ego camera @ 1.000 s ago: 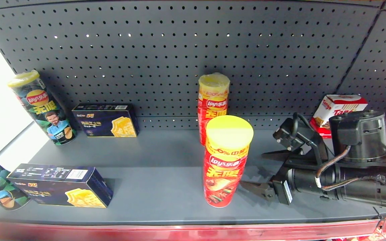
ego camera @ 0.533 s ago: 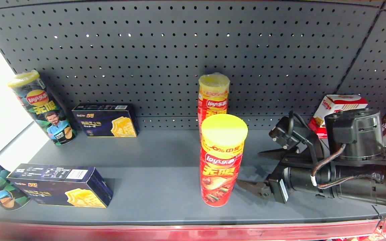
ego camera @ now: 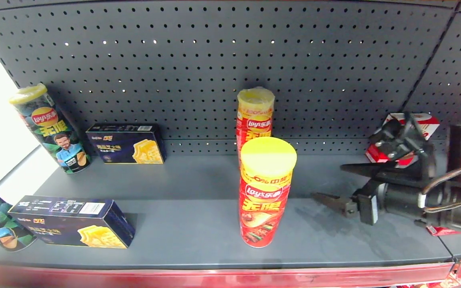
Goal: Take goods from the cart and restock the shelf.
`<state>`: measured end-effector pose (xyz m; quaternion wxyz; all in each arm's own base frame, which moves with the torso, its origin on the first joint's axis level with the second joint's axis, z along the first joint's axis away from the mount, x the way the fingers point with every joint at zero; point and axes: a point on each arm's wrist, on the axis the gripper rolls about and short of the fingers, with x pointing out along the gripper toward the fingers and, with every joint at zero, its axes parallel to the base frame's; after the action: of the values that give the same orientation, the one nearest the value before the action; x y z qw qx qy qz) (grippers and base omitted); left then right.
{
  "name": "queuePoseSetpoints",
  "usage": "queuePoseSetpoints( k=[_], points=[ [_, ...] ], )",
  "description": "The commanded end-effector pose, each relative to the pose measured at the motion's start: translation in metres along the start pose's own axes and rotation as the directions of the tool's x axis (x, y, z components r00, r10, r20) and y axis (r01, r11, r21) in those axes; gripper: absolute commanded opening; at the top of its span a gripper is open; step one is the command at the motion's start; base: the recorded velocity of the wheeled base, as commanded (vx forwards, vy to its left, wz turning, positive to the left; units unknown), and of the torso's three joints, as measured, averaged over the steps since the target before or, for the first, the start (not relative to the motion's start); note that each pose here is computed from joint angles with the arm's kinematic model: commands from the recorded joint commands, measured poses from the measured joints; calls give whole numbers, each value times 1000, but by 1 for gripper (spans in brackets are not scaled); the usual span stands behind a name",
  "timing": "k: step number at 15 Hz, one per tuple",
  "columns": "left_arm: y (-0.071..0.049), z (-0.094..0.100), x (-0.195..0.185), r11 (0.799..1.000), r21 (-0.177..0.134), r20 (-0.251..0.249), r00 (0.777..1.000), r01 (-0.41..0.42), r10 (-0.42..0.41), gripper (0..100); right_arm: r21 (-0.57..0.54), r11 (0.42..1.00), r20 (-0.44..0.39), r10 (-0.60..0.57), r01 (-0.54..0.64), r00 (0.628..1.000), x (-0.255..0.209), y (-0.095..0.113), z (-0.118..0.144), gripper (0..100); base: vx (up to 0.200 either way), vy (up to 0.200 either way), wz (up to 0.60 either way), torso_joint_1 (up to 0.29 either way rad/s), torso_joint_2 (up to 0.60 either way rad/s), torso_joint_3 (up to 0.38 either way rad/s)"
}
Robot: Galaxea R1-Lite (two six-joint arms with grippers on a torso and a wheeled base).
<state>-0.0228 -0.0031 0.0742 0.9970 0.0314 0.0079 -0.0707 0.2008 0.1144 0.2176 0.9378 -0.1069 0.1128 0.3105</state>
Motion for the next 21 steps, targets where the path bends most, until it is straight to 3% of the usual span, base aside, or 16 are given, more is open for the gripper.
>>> queuePoseSetpoints(
  k=[1, 4, 9, 12, 15, 16, 17, 21],
  points=[
    [0, 0, 0, 1000, 0, -2, 1000, 2, -2, 100, 45, 986, 155, -165, 160, 974, -66, -20, 13, 100, 0, 0, 0, 0, 0, 0],
    [0, 0, 0, 1000, 1, -1, 1000, 2, -2, 100, 76, 945, 235, -327, 318, 915, -131, -17, -9, 100, 0, 0, 0, 0, 0, 0],
    [0, 0, 0, 1000, 4, -2, 1000, 5, -5, 100, 135, 864, 282, -502, 484, 818, -195, 30, -96, 100, 0, 0, 0, 0, 0, 0],
    [0, 0, 0, 1000, 5, 1, 1000, 3, -3, 100, 186, 828, 237, -561, 529, 794, -212, 56, -142, 100, 0, 0, 0, 0, 0, 0],
    [0, 0, 0, 1000, 6, -1, 1000, 3, -3, 100, 216, 803, 118, -586, 555, 802, -208, 68, -188, 100, 0, 0, 0, 0, 0, 0],
    [0, 0, 0, 1000, 5, 1, 1000, 3, -3, 100, 241, 763, 135, -639, 600, 757, -200, 64, -197, 100, 0, 0, 0, 0, 0, 0],
    [0, 0, 0, 1000, 4, -1, 1000, 3, -3, 100, 256, 756, 146, -646, 602, 749, -200, 64, -197, 100, 0, 0, 0, 0, 0, 0],
    [0, 0, 0, 1000, 9, -1, 1000, 3, -3, 100, 269, 752, 129, -648, 602, 751, -199, 64, -199, 100, 0, 0, 0, 0, 0, 0]
  ],
)
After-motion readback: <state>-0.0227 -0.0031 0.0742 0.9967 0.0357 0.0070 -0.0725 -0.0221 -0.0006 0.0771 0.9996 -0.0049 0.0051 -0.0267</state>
